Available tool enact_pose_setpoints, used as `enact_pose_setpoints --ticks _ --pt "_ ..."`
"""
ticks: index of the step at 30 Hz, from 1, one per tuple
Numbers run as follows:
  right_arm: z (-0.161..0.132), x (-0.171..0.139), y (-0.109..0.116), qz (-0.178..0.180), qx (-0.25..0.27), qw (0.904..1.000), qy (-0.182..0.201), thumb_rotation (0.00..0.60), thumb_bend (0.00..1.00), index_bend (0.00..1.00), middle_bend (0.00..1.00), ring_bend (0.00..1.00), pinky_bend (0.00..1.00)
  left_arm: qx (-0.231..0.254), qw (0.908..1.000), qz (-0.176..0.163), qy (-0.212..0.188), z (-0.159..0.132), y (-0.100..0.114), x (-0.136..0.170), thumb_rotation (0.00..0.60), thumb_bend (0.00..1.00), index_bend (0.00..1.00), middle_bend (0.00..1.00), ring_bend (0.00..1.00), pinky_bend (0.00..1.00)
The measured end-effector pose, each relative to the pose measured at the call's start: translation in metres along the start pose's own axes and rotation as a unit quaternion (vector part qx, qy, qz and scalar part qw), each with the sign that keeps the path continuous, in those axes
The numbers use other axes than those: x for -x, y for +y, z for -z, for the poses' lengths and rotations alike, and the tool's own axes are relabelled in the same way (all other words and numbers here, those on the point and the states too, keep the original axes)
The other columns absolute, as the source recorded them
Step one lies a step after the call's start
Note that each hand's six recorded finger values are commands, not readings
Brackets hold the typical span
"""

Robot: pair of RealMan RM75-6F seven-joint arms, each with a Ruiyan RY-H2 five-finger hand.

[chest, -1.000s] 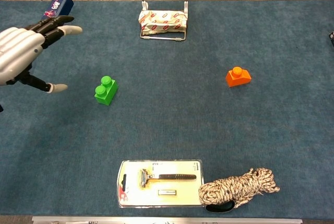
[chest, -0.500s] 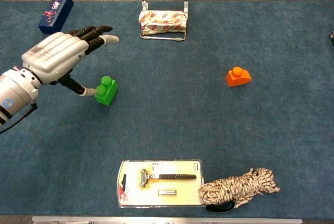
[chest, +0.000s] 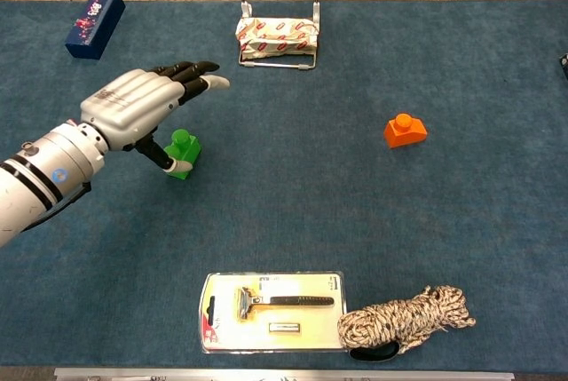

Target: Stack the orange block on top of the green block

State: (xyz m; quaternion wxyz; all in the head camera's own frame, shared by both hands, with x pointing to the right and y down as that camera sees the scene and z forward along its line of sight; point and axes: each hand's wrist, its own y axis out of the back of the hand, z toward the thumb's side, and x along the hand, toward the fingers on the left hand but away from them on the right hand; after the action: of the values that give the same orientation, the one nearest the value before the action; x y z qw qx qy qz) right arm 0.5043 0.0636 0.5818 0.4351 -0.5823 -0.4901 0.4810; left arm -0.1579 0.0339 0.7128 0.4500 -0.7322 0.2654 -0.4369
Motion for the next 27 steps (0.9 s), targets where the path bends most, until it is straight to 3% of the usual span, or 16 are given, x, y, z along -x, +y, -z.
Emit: enact_pose_setpoints --ticks 12,27 --pt "0.002 0.001 -0.001 -0.005 -0.003 1.0000 -0.006 0.600 0.25 0.27 0.32 0.15 0.34 0.012 0.9999 0.011 0.003 -0.005 -0.014 -0.017 0.600 0.09 0.09 0.00 0.00 0.06" --pt "0.003 0.001 -0.001 -0.006 -0.003 0.9999 -0.010 0.600 0.25 0.27 0.32 0.15 0.34 -0.001 0.9991 0.022 0.036 0.014 -0.031 -0.027 0.600 0.09 0.08 0.00 0.00 0.06"
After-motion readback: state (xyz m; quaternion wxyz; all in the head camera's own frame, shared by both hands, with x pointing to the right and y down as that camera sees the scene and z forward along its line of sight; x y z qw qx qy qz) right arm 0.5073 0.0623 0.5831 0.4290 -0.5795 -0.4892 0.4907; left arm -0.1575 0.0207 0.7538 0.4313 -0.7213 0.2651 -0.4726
